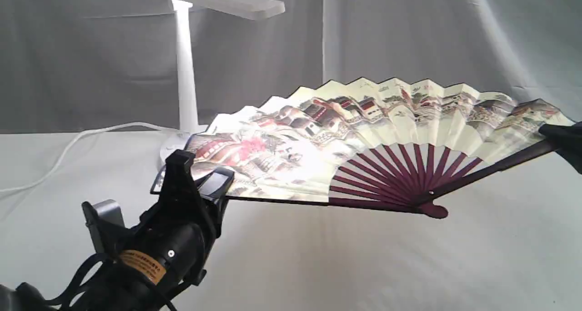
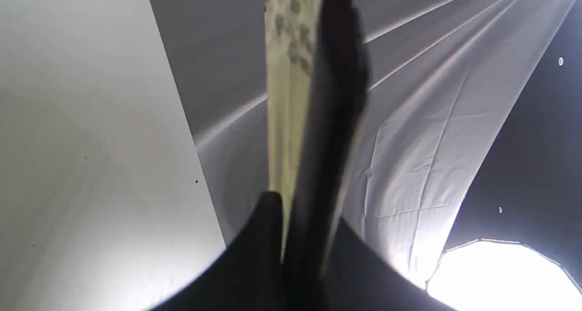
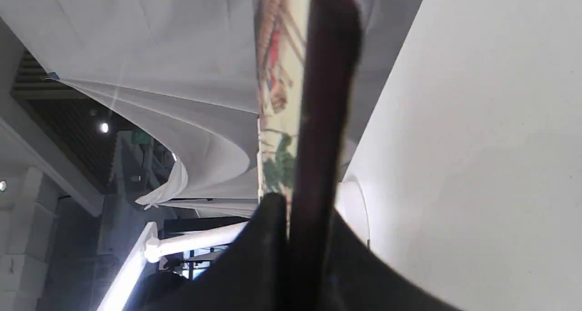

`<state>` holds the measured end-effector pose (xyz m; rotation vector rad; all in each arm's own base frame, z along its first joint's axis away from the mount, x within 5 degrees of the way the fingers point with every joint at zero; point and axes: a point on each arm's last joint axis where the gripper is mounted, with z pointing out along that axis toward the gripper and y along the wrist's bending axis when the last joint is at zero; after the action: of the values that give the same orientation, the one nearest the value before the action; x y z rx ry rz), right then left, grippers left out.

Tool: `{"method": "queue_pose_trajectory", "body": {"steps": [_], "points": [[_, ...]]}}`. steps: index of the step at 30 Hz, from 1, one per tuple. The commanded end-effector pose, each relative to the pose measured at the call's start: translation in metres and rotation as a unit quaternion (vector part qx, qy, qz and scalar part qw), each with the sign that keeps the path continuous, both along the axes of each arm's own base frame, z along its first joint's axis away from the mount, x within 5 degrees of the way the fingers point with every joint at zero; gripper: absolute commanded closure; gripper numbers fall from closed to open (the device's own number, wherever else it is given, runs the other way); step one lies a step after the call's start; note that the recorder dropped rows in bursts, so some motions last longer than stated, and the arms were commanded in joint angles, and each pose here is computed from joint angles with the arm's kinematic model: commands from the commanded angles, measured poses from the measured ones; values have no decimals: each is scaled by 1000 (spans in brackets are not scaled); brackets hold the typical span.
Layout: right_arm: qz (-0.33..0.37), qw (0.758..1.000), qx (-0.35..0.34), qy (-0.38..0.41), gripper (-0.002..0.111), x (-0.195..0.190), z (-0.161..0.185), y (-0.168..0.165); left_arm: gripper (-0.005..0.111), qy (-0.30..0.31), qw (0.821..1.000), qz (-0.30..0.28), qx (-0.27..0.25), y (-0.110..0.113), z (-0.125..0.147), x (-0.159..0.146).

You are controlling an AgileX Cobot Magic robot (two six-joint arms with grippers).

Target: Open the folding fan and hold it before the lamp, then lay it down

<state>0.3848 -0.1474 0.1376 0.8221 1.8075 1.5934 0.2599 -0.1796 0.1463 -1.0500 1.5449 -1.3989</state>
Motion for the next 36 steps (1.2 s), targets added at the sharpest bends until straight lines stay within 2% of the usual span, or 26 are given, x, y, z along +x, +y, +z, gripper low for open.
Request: {"method": "queue_pose_trajectory", "body": {"steps": [1, 9, 18, 26, 36], "points": [[-34, 999, -40, 2, 108, -3, -4, -15, 107, -27, 997, 62, -28, 17, 13, 0], [-27, 999, -41, 8, 108, -3, -5, -15, 107, -29, 998, 57, -27, 16, 14, 0], [-30, 999, -46, -4, 108, -4, 11, -14, 107, -37, 997, 60, -38, 17, 21, -1], [-32, 998, -51, -21, 108, -6, 36, -13, 107, -52, 994, 75, -59, 24, 37, -5], [-32, 996, -65, -47, 108, -11, 71, -9, 107, -21, 989, 126, -71, 42, 28, -15]]}}
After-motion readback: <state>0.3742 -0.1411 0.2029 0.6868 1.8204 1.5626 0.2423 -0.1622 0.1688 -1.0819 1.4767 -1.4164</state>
